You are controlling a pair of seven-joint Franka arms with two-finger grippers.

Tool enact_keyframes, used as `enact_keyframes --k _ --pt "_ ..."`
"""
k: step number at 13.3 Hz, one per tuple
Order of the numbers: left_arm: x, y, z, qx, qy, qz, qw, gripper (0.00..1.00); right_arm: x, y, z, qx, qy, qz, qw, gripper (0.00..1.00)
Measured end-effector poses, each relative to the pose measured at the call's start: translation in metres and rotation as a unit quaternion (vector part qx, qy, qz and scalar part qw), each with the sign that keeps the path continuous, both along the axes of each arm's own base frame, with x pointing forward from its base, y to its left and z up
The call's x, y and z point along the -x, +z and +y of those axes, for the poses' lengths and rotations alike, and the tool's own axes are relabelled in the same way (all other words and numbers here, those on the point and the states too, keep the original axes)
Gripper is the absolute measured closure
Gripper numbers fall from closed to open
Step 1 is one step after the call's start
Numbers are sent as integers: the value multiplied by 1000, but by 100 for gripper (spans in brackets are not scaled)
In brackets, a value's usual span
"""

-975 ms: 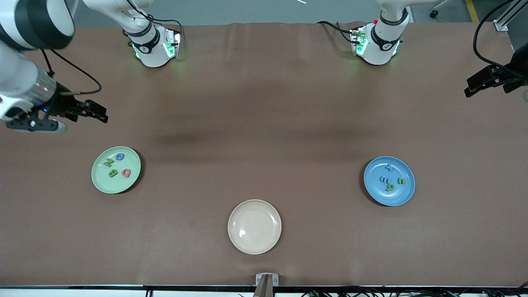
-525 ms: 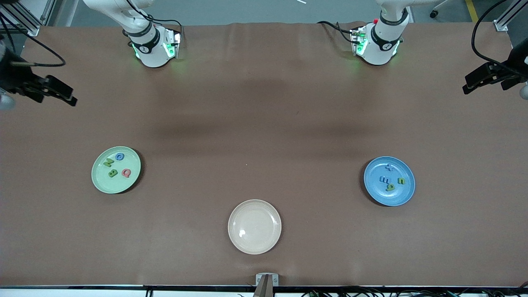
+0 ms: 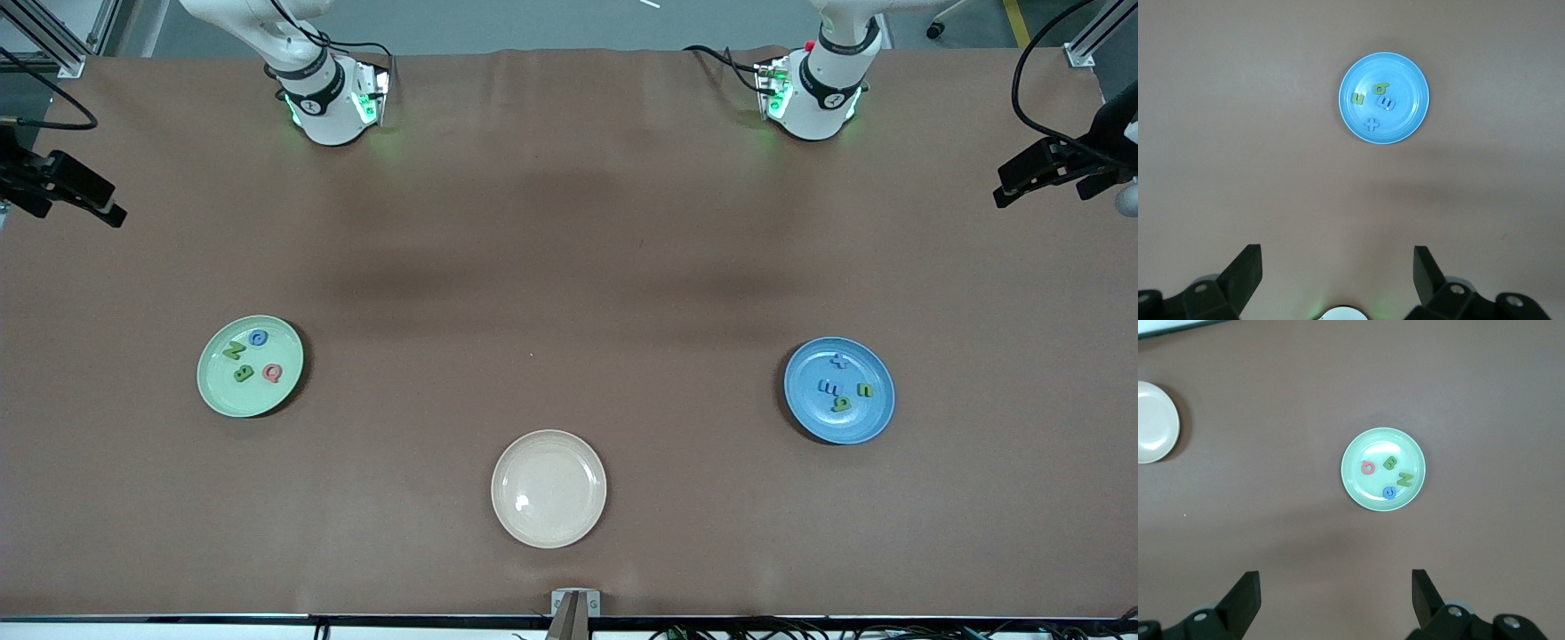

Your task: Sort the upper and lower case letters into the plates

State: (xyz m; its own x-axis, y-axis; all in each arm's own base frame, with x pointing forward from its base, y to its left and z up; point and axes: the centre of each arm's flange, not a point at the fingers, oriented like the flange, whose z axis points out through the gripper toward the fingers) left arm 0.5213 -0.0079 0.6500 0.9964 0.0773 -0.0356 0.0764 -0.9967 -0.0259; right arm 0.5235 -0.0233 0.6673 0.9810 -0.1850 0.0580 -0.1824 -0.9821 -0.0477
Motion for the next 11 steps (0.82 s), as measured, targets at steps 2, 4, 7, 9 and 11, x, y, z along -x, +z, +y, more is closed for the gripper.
enact_keyframes --k 2,4,7,9,11 --pt "-1 0 -2 0 -2 -4 1000 0 0 6 -7 0 -6 -6 1000 0" --pt "-2 -2 -12 -1 -12 -7 1000 0 0 10 -8 1 -8 -11 1000 0" --pt "-1 -9 -27 -2 -26 -1 1000 0 -1 11 -13 1 -12 -12 1000 0" --pt "0 -8 -27 -2 -26 -3 1000 0 -2 11 -14 2 -13 -12 1000 0" --pt "3 -4 -26 -2 -25 -8 1000 0 -2 15 -14 2 -13 -16 1000 0"
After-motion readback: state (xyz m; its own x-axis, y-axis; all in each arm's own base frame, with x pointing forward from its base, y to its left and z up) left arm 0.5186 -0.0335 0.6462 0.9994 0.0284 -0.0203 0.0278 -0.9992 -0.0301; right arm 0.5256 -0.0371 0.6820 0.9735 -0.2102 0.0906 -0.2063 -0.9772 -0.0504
